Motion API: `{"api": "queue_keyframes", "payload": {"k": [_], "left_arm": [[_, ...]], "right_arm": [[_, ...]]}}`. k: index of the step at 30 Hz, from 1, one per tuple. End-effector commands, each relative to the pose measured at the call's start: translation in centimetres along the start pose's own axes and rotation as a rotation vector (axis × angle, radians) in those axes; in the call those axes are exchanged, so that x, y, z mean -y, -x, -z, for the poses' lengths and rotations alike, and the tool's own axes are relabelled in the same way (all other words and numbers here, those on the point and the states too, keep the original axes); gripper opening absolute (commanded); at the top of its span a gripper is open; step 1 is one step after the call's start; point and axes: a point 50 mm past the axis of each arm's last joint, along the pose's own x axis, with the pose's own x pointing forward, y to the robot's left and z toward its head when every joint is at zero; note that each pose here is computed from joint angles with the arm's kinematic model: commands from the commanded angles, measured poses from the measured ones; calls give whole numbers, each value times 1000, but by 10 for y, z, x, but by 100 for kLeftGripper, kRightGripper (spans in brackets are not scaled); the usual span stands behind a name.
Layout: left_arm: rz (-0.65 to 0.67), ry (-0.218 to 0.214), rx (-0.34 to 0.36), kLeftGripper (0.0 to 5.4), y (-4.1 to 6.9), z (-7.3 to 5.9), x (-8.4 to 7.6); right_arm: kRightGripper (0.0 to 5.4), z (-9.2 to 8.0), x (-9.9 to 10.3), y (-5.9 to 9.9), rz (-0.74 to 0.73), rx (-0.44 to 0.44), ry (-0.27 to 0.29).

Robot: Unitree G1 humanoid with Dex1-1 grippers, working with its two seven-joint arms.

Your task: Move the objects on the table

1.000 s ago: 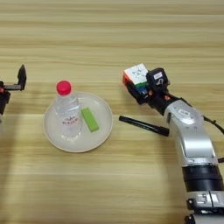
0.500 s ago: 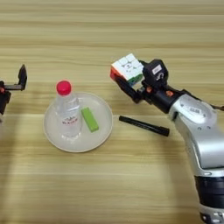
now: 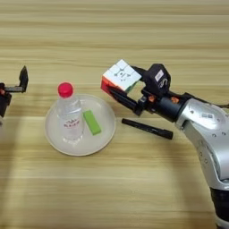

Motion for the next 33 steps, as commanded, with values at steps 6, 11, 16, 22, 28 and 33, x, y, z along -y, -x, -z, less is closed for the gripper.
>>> {"api": "queue_keyframes", "payload": {"k": [6, 11, 16, 22, 28, 33], "left_arm": [[16, -14, 7, 540, -2, -2, 0], [19, -15, 9, 540, -1, -3, 0], [23, -17, 10, 540, -2, -3, 0], [26, -17, 12, 540, -2, -3, 0], [27, -16, 13, 540, -2, -3, 1], [29, -14, 16, 540, -2, -4, 1]], "right_arm": [[334, -4, -15, 6, -140, -11, -23], [334, -3, -21, 8, -194, -23, -17], [334, -2, -27, 11, -257, -38, -4], [334, 1, -35, 14, -342, -56, 8], [334, 6, -44, 16, -422, -72, 11], [334, 13, -50, 17, -477, -92, 7]]}}
